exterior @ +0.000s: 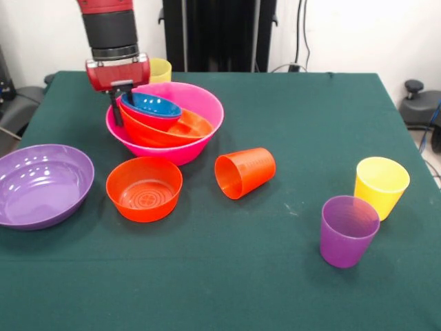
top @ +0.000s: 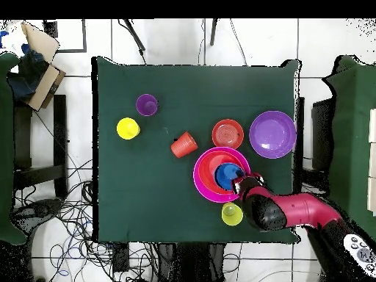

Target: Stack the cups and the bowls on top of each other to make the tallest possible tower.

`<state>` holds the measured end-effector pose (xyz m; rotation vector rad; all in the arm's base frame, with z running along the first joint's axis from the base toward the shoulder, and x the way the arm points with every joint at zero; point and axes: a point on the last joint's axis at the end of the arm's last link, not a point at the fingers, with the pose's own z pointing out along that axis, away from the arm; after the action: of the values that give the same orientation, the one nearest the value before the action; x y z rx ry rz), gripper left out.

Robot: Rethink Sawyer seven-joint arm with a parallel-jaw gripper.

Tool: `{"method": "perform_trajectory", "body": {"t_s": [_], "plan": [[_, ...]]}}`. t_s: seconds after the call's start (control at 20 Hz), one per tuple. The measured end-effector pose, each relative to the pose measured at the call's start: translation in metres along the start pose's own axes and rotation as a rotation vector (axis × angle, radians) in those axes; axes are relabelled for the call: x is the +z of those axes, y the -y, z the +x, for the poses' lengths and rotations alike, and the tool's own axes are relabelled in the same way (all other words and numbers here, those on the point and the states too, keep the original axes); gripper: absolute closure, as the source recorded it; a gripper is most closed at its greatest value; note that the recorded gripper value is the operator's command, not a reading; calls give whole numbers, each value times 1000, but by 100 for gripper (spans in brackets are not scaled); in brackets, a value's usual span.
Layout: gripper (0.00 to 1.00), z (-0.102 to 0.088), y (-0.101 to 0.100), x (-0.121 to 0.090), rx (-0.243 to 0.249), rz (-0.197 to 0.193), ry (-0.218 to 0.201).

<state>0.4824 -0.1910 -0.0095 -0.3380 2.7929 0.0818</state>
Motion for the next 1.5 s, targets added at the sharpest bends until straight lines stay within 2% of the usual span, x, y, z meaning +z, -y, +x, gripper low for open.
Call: {"method": "perform_trajectory", "body": {"t_s": [0.4,1.05,1.5], "plan": [[100,9,-24,-1,64,52,34],[100,24,-60,-4,143,75,60],[100,34,-85,-8,190,82,45]]}}
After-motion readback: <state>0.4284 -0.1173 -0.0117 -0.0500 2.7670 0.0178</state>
